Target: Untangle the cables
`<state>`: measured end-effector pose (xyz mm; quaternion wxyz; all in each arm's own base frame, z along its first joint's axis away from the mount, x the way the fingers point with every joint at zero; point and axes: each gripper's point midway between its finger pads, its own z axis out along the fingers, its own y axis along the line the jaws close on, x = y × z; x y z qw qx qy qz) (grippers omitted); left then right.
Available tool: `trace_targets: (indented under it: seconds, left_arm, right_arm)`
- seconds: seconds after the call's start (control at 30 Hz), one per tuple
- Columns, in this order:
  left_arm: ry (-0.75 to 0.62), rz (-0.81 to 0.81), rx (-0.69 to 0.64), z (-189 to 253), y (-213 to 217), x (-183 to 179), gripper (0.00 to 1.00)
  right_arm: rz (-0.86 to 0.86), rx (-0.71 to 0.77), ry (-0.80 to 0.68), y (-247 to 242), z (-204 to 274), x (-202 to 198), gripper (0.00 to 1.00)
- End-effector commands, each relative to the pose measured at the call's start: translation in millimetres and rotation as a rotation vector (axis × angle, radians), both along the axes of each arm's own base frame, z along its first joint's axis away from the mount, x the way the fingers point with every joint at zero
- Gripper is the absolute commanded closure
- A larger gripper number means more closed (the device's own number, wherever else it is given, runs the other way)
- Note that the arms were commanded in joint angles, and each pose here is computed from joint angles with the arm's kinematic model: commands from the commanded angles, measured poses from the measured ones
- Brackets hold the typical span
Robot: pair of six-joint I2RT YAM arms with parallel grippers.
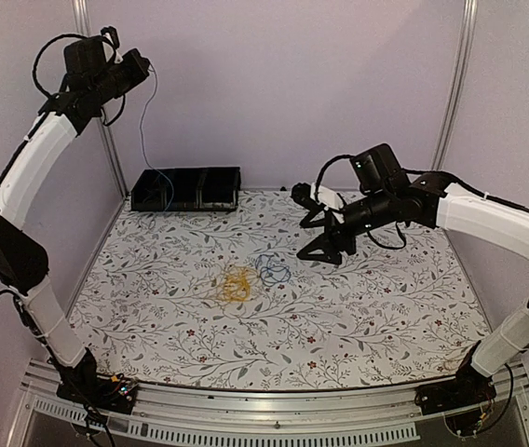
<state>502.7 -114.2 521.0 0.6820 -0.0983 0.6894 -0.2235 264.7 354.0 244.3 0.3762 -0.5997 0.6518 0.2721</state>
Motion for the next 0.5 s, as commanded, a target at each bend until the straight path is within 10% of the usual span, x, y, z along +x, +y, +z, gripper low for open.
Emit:
trace_targets:
  seconds: [0.0, 0.47]
  left_arm:
    - [-0.087, -0.014, -0.05, 26, 11, 17, 1.0]
    - [-0.236, 0.007, -0.195, 36, 26, 88, 1.0]
  right_arm:
    - [-0.02, -0.025, -0.044, -15, 2, -3, 0.18]
    - [-0.068, -0.038, 0.014, -18, -26, 5, 0.18]
